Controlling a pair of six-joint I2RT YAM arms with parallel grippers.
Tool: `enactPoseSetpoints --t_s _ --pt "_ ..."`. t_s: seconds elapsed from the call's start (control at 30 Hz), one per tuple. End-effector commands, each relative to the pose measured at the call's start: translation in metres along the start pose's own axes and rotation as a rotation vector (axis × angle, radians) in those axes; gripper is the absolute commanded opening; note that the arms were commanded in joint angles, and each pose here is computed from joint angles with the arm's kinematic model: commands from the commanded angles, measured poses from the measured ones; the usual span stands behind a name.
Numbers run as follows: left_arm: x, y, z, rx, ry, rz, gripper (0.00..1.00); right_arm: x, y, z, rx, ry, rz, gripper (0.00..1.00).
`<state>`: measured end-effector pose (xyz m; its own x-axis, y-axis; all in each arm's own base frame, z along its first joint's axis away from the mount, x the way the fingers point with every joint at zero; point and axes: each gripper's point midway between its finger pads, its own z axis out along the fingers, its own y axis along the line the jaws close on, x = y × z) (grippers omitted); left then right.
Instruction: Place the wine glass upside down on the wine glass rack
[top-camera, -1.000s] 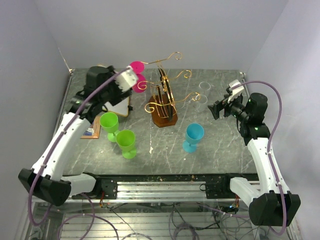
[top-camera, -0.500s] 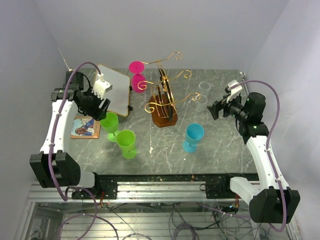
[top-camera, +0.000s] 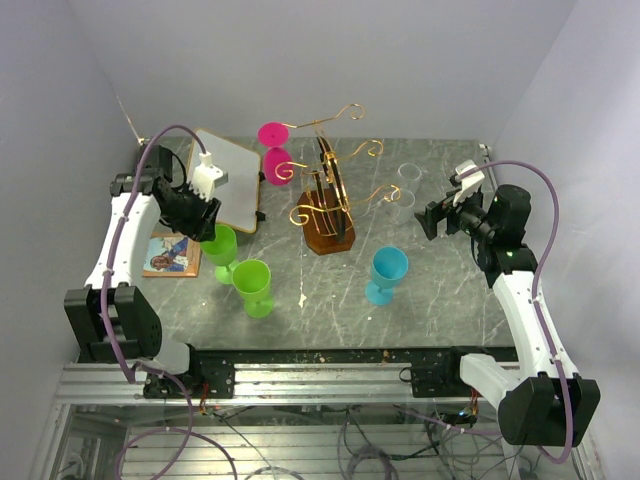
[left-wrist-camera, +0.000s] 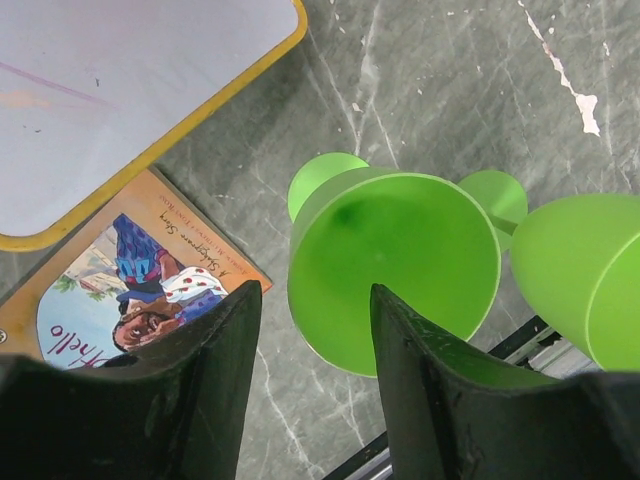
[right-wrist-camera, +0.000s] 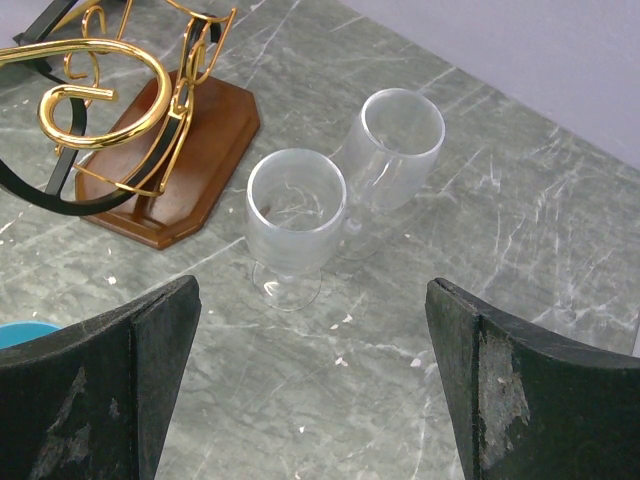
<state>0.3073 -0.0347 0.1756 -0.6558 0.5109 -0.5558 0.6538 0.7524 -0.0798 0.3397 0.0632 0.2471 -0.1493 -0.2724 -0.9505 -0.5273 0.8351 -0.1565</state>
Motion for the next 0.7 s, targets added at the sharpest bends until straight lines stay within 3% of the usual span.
enactPoseSetpoints --t_s 0.0,0.37,0.47,0.6,0.67 --pt "0.003 0.002 0.008 0.006 -0.006 -0.013 0.56 0.000 -0.005 0.000 0.017 -0.008 -0.015 0.95" --pt "0.008 0.006 0.013 -0.025 -0.019 -0.011 0.34 -0.002 -0.006 -0.001 0.023 -0.014 -0.018 0.95" --pt "0.003 0.006 0.007 -0.043 -0.039 0.001 0.26 -0.003 -0.006 -0.002 0.025 -0.016 -0.018 0.95" --pt "-0.005 0.005 -0.006 -0.092 -0.055 0.026 0.08 -0.005 -0.005 -0.003 0.023 -0.024 -0.019 0.96" --pt "-0.008 0.003 -0.014 -0.130 -0.063 0.049 0.07 -0.007 -0.004 -0.004 0.023 -0.029 -0.023 0.97"
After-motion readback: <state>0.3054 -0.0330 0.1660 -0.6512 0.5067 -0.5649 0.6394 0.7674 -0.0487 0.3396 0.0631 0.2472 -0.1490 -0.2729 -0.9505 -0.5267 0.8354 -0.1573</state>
